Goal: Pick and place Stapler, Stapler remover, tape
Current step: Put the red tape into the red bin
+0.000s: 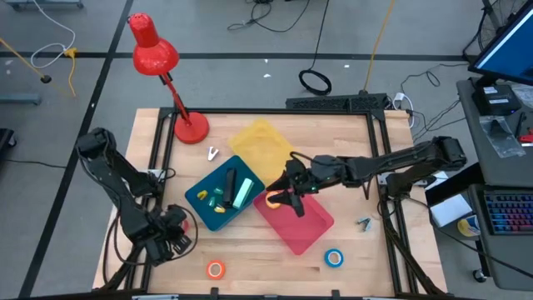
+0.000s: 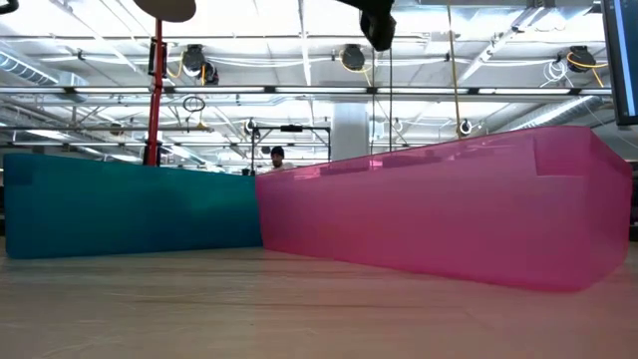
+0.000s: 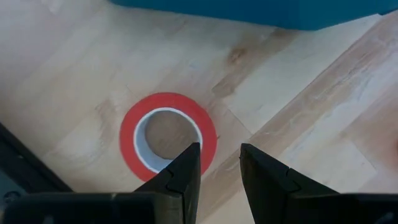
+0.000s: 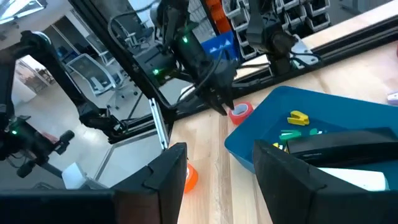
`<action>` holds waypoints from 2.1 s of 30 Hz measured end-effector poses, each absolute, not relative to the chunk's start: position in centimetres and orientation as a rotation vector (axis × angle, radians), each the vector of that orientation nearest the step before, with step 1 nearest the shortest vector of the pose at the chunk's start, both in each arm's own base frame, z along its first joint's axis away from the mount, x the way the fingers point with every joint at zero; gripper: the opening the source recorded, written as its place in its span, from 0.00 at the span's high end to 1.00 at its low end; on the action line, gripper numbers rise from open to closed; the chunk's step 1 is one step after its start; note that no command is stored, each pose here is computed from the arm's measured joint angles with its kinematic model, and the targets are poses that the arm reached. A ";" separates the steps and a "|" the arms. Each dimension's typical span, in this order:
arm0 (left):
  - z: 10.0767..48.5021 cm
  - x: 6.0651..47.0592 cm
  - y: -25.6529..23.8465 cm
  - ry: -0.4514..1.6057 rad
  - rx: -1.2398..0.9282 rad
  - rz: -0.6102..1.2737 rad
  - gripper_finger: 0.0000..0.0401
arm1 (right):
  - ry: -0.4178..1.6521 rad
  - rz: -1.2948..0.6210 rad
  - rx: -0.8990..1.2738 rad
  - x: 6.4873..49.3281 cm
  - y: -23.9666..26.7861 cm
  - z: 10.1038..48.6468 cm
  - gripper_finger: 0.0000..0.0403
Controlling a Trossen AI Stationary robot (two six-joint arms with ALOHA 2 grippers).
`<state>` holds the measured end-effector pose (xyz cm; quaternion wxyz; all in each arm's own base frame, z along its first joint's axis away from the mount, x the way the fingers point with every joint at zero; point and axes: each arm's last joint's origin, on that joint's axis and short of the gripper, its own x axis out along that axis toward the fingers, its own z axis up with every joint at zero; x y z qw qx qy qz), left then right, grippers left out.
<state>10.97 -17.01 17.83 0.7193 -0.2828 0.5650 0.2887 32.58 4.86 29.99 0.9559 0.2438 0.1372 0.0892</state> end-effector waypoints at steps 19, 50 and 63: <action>14.9 10.6 -16.7 1.304 -0.708 0.731 0.40 | 0.272 0.187 0.484 32.3 4.9 30.3 0.57; 22.5 13.4 -19.4 0.959 -0.759 0.260 0.92 | 0.339 0.164 0.388 32.1 4.9 29.6 0.57; 28.4 19.9 -18.8 0.370 -0.608 0.064 0.92 | 0.263 0.188 0.194 29.8 4.2 32.3 0.59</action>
